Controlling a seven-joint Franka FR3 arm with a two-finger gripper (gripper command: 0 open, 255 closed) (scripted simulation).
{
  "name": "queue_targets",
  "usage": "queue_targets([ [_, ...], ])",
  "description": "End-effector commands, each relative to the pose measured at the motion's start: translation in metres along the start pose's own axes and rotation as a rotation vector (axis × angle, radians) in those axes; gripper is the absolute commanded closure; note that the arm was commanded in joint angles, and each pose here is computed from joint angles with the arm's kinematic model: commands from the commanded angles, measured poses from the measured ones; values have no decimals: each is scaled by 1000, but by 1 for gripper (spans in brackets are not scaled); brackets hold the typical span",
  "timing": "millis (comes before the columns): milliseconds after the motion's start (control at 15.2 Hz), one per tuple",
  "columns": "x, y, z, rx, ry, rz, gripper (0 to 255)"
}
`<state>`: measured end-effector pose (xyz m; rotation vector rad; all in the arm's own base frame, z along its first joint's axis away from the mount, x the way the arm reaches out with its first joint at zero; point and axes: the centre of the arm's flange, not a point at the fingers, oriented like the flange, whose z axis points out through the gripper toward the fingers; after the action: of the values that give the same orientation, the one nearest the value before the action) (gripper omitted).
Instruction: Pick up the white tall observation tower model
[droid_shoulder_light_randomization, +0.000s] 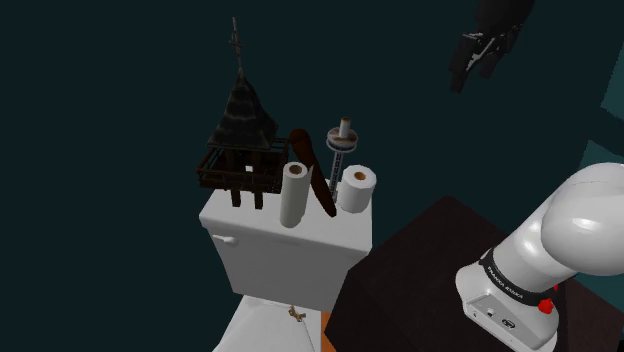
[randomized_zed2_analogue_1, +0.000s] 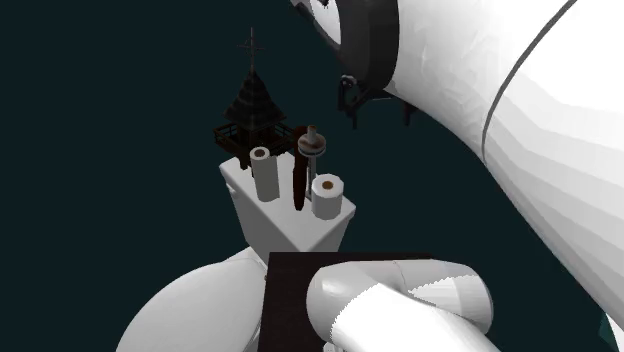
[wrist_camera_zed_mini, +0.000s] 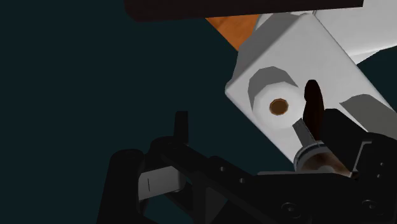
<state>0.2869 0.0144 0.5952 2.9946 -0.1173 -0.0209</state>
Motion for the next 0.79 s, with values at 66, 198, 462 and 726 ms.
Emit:
queue_targets([
  [66,9,-7,6,0,1,-6,0],
  [198,28,-21,18,1,2,-18,0],
  [462,65,-49,43,3,6,-42,0],
  [726,101,-78,67,4,9,-67,0],
])
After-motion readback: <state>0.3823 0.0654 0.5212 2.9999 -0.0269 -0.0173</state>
